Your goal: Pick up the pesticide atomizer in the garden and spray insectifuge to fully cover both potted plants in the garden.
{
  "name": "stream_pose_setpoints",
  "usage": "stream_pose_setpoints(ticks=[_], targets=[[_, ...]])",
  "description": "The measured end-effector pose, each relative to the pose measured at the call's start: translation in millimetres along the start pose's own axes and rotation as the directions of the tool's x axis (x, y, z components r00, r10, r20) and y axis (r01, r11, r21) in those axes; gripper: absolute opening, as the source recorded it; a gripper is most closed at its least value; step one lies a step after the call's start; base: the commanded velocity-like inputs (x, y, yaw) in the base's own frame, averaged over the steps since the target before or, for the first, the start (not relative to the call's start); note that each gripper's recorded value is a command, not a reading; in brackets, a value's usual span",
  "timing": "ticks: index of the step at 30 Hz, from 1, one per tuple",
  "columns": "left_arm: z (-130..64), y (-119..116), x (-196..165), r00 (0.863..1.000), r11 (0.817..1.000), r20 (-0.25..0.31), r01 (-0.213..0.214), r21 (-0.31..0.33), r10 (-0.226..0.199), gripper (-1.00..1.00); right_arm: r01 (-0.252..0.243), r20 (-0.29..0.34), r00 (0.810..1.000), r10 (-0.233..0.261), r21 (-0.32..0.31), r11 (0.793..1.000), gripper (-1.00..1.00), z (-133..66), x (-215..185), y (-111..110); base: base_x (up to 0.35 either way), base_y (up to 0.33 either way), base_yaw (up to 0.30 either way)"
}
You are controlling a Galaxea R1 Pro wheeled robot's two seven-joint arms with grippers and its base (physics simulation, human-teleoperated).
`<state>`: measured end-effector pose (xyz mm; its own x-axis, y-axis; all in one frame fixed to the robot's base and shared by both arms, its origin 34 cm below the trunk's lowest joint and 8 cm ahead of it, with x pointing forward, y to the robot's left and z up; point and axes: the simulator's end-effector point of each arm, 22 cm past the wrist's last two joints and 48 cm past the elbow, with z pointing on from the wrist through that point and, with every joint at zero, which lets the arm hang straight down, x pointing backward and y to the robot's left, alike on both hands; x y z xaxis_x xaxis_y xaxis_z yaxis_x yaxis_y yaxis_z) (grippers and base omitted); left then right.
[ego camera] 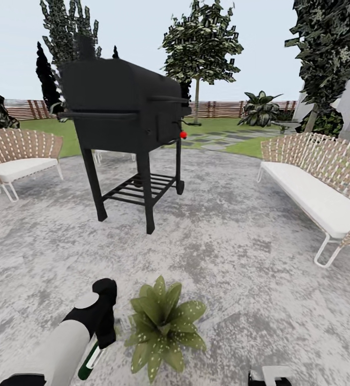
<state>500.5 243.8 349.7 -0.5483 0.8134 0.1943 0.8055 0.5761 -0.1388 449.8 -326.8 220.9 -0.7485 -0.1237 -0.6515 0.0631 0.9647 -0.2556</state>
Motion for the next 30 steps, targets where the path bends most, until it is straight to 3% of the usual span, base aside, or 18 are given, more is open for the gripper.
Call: stream_pose_setpoints(ticks=[3,5,9,12,16,20,24,28,30], targets=[[2.1,21,19,0.999,0.999,0.014,0.029,-0.019,-0.028,-1.0,0.0,0.0,1.0,0.0,-0.001,1.0,1.0,0.0,0,0,-0.211,0.262,0.0],[2.1,45,21,0.993,0.998,0.119,0.019,-0.054,-0.013,-1.0,0.0,0.0,1.0,0.0,-0.001,1.0,1.0,0.0,0,0,-0.054,0.32,0.0],[-1.3,74,19,0.954,0.996,0.298,0.005,-0.095,0.023,-1.0,-0.001,0.001,1.0,0.001,-0.003,1.0,1.0,-0.3,-1,2,-0.009,0.334,0.0],[4.8,82,21,0.95,0.992,0.313,0.022,-0.123,0.017,-1.0,-0.002,0.003,1.0,0.002,-0.003,1.0,1.0,-0.1,-1,2,-0.001,0.337,0.0],[27.7,85,26,0.951,0.987,0.307,0.072,-0.145,-0.024,-1.0,-0.003,0.005,1.0,0.003,-0.002,1.0,1.0,0.0,-3,2,0.0,0.337,-0.008],[37.1,80,26,0.949,0.988,0.314,0.071,-0.137,-0.025,-1.0,-0.004,0.007,1.0,0.004,0.0,1.0,1.0,0.4,-3,0,0.0,0.337,-0.177],[44.0,72,22,0.939,0.992,0.342,0.064,-0.109,-0.023,-1.0,-0.003,0.006,1.0,0.003,0.001,1.0,1.0,0.3,-2,0,0.001,0.337,-0.29],[40.4,77,15,0.914,0.986,0.398,0.13,-0.1,-0.08,-1.0,-0.004,0.005,1.0,0.004,0.003,1.0,1.0,0.3,-2,-1,0.113,0.321,-0.298],[45.4,78,15,0.909,0.982,0.404,0.157,-0.106,-0.102,-1.0,-0.004,0.005,1.0,0.004,0.004,1.0,1.0,0.3,-2,-2,0.245,0.192,-0.299]])
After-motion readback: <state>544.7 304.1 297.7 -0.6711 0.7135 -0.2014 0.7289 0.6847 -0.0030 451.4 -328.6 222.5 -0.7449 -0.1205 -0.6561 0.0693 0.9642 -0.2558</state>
